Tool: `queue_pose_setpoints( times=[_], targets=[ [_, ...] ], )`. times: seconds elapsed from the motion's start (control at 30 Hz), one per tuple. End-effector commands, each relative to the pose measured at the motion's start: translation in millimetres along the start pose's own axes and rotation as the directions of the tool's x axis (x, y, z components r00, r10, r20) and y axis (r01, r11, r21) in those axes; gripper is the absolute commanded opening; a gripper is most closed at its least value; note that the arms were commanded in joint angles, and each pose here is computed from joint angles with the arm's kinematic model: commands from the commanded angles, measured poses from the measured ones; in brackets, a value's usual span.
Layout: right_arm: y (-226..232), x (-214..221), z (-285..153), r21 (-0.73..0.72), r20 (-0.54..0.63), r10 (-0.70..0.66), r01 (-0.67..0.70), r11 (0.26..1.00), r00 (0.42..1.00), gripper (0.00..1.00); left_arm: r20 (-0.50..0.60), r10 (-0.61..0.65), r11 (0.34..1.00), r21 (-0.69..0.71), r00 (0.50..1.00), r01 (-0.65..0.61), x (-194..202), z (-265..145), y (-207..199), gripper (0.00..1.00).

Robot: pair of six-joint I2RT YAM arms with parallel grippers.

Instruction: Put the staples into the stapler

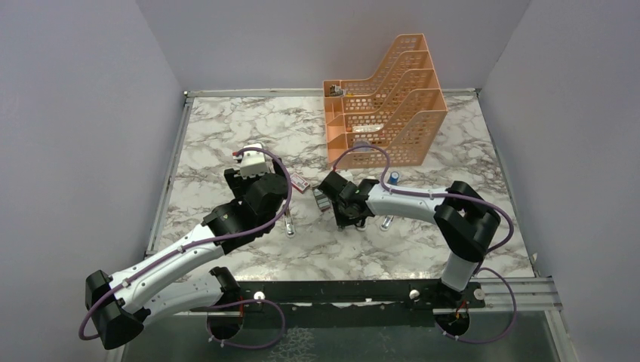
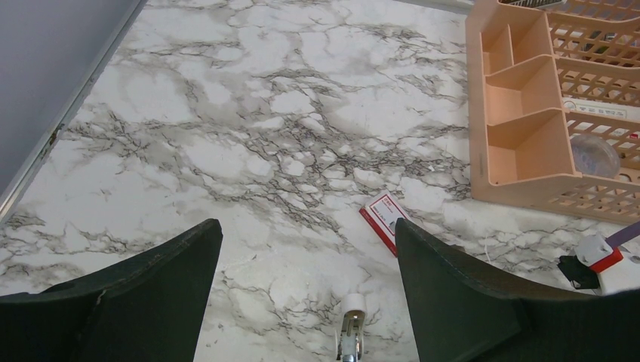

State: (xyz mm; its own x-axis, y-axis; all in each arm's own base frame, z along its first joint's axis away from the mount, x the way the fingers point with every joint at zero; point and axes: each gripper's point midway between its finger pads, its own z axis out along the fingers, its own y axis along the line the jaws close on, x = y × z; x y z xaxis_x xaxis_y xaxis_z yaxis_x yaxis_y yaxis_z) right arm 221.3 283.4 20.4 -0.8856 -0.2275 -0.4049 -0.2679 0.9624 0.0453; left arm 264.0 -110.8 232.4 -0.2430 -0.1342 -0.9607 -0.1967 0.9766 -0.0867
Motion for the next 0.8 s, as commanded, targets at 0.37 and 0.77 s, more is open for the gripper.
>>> queue_pose_setpoints(
  times=[0.37,0.77],
  targets=[
    [0.8,27.5,-5.5,-0.065,-0.099,-0.083,0.077,0.995,0.992,0.1,0.012,-0.023,1.0,-0.004,1.0,0.023,-1.8,-0.2,2.7,0.86],
    [-1.2,6.9,-20.9,-0.044,-0.023,-0.068,0.067,0.997,0.997,0.13,0.013,-0.022,1.0,-0.006,1.0,0.022,-2.2,-0.2,2.8,0.86]
  ],
)
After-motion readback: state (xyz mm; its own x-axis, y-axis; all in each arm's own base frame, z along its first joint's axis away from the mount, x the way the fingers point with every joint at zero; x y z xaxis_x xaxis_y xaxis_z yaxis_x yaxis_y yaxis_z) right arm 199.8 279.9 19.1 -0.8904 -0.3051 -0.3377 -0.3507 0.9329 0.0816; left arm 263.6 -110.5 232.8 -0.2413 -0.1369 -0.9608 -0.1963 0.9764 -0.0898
